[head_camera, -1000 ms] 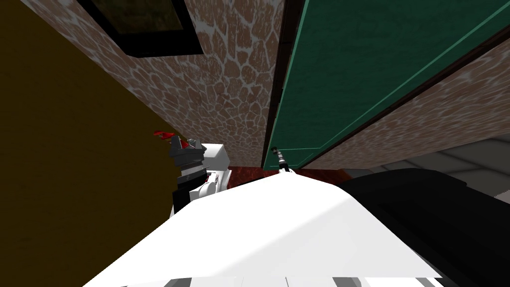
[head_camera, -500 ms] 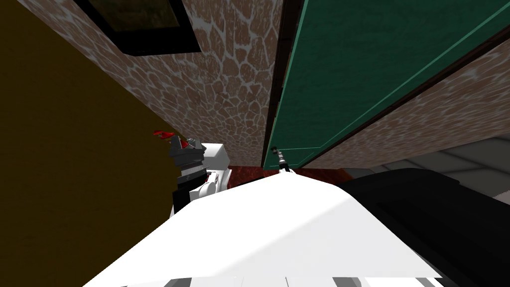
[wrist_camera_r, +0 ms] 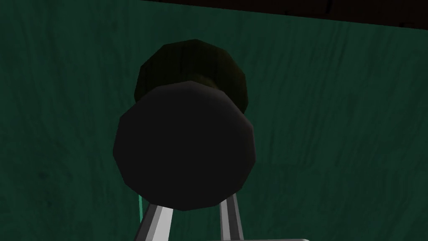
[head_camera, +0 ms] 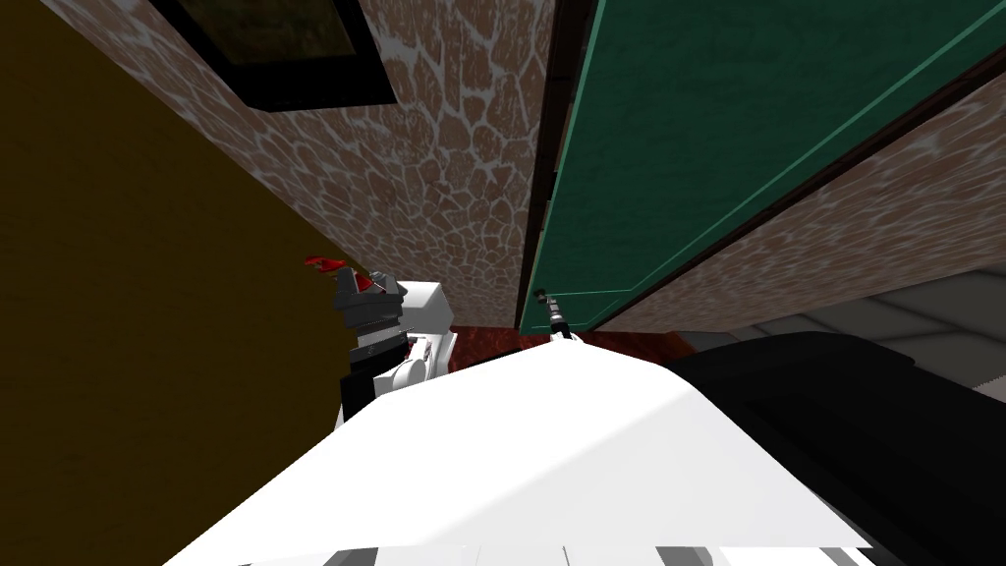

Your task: Pull the door open

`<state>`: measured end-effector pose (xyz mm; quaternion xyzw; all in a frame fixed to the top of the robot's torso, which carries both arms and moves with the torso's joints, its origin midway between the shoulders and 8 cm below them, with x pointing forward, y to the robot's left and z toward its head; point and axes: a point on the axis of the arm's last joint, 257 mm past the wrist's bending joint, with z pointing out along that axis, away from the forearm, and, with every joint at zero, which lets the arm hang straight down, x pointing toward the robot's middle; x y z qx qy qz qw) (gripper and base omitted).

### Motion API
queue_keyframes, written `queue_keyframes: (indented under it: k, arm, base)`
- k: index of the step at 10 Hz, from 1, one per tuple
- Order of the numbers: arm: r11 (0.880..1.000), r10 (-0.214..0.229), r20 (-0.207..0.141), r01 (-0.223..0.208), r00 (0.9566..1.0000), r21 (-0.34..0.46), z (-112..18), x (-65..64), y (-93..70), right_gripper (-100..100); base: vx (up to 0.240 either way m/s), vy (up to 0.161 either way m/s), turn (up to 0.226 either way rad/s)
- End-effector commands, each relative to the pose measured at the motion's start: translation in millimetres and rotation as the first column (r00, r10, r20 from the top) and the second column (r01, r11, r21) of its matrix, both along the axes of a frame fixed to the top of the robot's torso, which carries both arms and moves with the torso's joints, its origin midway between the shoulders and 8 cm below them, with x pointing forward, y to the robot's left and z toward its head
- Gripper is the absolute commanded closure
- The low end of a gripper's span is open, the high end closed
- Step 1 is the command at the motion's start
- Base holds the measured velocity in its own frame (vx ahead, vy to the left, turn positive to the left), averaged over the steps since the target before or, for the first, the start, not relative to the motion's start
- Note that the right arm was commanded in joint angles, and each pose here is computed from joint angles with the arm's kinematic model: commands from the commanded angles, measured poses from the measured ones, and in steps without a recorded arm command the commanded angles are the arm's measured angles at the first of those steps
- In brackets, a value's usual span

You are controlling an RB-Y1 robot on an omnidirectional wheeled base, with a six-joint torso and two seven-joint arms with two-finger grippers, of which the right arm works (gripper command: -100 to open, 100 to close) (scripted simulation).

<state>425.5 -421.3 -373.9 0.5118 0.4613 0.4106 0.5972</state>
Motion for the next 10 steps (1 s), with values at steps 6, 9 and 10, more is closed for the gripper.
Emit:
queue_keyframes:
  k: [6, 9, 10]
  arm:
    - [0.983, 0.045, 0.055, -0.054, 0.9975, 0.178, 2.8, 11.1, 25.4, 100]
    - [0.972, 0.047, 0.067, -0.061, 0.9967, 0.227, 2.7, 11.6, 26.1, 100]
    - [0.960, 0.048, 0.077, -0.068, 0.9958, 0.272, 2.4, 12.1, 26.8, 100]
  base:
    - [-0.023, -0.007, 0.010]
    - [-0.023, 0.000, 0.014]
    - [-0.021, -0.005, -0.012]
